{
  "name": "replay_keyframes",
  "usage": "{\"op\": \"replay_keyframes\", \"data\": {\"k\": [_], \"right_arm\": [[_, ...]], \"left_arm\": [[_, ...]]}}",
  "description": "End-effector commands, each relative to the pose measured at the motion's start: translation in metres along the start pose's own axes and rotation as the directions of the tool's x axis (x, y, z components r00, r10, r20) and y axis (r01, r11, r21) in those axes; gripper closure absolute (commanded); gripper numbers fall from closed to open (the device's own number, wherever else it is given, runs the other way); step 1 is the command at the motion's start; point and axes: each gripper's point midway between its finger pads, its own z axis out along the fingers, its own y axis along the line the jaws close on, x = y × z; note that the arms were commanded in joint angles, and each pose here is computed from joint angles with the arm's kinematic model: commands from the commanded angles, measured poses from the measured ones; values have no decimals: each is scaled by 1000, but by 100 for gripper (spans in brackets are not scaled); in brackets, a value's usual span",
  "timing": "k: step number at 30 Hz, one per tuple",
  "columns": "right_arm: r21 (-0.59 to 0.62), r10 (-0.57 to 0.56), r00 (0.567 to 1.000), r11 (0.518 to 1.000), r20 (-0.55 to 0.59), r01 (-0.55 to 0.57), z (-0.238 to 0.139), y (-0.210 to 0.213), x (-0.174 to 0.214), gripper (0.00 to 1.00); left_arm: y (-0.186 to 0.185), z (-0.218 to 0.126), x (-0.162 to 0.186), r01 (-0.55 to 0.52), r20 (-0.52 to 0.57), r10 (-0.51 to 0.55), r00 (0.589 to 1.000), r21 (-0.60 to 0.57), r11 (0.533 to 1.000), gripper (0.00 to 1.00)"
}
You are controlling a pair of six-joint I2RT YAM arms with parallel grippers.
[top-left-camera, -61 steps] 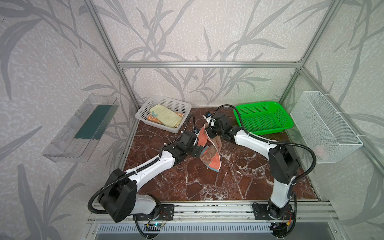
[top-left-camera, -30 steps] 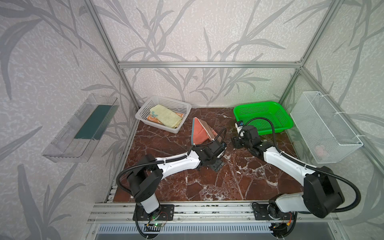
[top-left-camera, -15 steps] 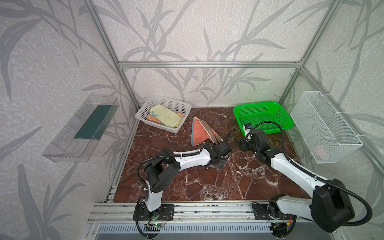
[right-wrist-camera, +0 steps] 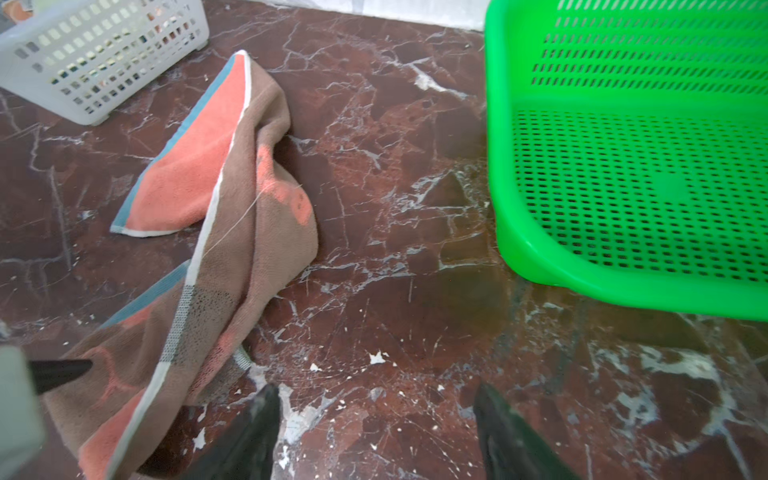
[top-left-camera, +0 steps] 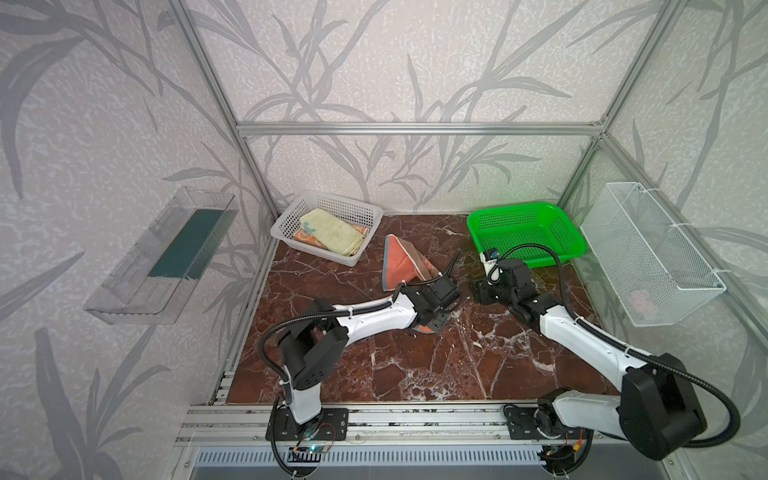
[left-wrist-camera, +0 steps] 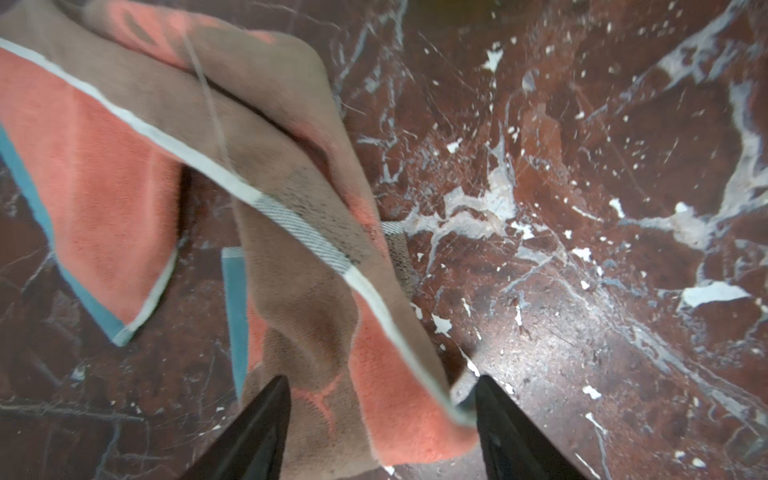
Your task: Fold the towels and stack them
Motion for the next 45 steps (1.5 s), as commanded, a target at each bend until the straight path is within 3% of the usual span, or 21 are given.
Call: {"op": "replay_keyframes", "data": {"k": [1, 6, 13, 24, 30, 40, 42, 45], "right_arm": [[-99, -27, 1000, 995, -6, 26, 8, 26, -4, 26], [-162, -51, 998, 986, -21, 47, 26, 52, -13, 25], [-185, -89, 995, 980, -55, 77, 73, 77, -43, 25], [-212, -90, 991, 975, -101, 67, 156, 97, -75, 25], [-215, -70, 988, 976, -134, 39, 186, 100, -73, 27], [-224, -52, 983, 975, -177, 11, 207, 103, -60, 43], [-227, -56, 981, 974, -184, 13, 207, 104, -59, 52], [-228, -73, 983, 973, -168, 33, 206, 104, -63, 78]], "left_arm": [[34, -20, -14, 113, 77, -109, 991, -49, 992, 28], [69, -30, -11, 212, 106, -204, 973, -69, 975, 25], [123, -34, 8, 378, 121, -361, 925, -170, 910, 23], [158, -32, 34, 467, 112, -453, 884, -229, 854, 18], [171, -31, 43, 497, 114, -484, 868, -237, 835, 16], [180, -22, 59, 550, 87, -545, 834, -216, 807, 6], [180, -20, 60, 557, 85, -553, 829, -206, 804, 3], [179, -19, 60, 569, 89, -562, 822, -180, 803, 1]]}}
